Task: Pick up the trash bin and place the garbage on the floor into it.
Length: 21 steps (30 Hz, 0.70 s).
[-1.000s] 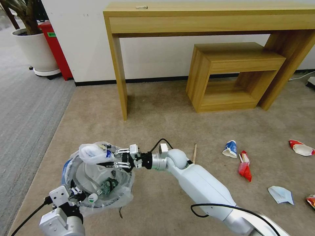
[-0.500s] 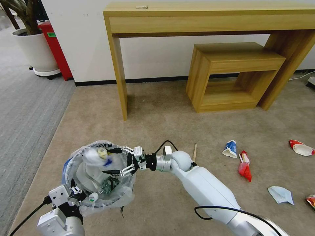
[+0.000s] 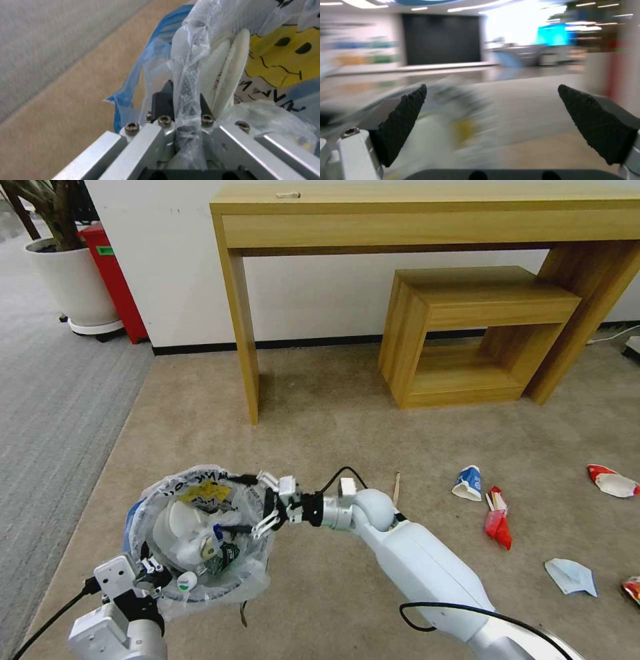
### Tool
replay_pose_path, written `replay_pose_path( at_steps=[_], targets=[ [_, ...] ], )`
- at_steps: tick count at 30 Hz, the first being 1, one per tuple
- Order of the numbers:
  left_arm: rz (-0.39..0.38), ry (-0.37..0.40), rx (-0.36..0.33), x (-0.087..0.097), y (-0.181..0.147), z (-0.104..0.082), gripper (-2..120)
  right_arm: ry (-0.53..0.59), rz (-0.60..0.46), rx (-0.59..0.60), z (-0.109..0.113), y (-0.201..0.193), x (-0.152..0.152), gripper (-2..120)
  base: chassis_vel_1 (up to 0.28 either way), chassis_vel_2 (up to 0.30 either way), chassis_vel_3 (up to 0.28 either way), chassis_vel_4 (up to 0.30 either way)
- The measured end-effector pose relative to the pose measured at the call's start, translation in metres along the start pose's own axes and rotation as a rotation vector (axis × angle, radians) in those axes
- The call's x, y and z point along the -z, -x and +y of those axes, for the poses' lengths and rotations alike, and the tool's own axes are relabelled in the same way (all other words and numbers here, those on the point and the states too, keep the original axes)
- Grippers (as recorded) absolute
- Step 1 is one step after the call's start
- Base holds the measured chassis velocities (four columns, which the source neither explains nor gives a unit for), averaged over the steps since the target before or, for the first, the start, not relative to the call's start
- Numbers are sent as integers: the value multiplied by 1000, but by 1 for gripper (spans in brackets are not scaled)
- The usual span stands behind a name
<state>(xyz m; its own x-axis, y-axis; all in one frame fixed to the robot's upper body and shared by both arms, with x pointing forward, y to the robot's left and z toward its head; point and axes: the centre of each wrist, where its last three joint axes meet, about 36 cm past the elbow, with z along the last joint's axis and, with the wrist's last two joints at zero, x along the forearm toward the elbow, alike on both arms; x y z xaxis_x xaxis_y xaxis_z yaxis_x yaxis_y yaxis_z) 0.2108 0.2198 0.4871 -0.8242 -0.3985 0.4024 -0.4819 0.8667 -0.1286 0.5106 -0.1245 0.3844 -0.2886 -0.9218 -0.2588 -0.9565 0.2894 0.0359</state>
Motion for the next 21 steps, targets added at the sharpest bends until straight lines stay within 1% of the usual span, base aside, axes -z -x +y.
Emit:
replay_pose_path(
  at_steps=[2, 3, 4, 5, 7, 8, 10, 11, 12, 13, 16, 17, 18, 19, 20, 21],
  targets=[
    [23, -13, -4, 3, 1, 1, 0, -25, -2, -187, 3, -29, 21, 100, 0, 0, 0, 0],
    [40, -19, -8, 5, 0, 0, 0, -42, -4, -262, 8, -44, 29, 100, 0, 0, 0, 0],
    [40, -19, -8, 5, 0, 0, 0, -42, -4, -262, 8, -44, 29, 100, 0, 0, 0, 0],
    [68, -29, -15, 7, -1, 0, 0, -79, -21, -376, 14, -67, 39, 100, 0, 0, 0, 0],
    [94, -39, -26, 9, 1, -1, 0, -142, -45, -506, 20, -98, 54, 100, 0, 0, 0, 0],
    [94, -39, -26, 9, 1, -1, 0, -142, -45, -506, 20, -98, 54, 100, 0, 0, 0, 0],
    [95, -42, -30, 11, 2, -2, 0, -194, -48, -590, 25, -121, 64, 100, 0, 0, 0, 0],
    [90, -44, -28, 12, 4, -2, 0, -259, -45, -693, 32, -154, 75, 100, 0, 0, 0, 0],
    [81, -41, -27, 12, 6, -2, 0, -286, -42, -744, 38, -169, 79, 100, 0, 0, 0, 0],
    [81, -41, -27, 12, 6, -2, 0, -286, -42, -744, 38, -169, 79, 100, 0, 0, 0, 0],
    [19, -33, -3, 17, 12, 0, 0, -325, -40, -902, 62, -212, 88, 100, 0, 0, 0, 0],
    [19, -33, -3, 17, 12, 0, 0, -325, -40, -902, 62, -212, 88, 100, 0, 0, 0, 0],
    [-13, -44, -2, 19, 15, 0, 0, -348, -49, -964, 71, -229, 93, 100, 0, 0, 0, 0],
    [-26, -50, 1, 20, 16, -1, 0, -364, -55, -996, 76, -239, 97, 100, 0, 0, 0, 0],
    [-26, -50, 1, 20, 16, -1, 0, -364, -55, -996, 76, -239, 97, 100, 0, 0, 0, 0],
    [-40, -57, 4, 21, 18, -2, 0, -382, -71, -1037, 83, -250, 102, 100, 0, 0, 0, 0]
  ],
)
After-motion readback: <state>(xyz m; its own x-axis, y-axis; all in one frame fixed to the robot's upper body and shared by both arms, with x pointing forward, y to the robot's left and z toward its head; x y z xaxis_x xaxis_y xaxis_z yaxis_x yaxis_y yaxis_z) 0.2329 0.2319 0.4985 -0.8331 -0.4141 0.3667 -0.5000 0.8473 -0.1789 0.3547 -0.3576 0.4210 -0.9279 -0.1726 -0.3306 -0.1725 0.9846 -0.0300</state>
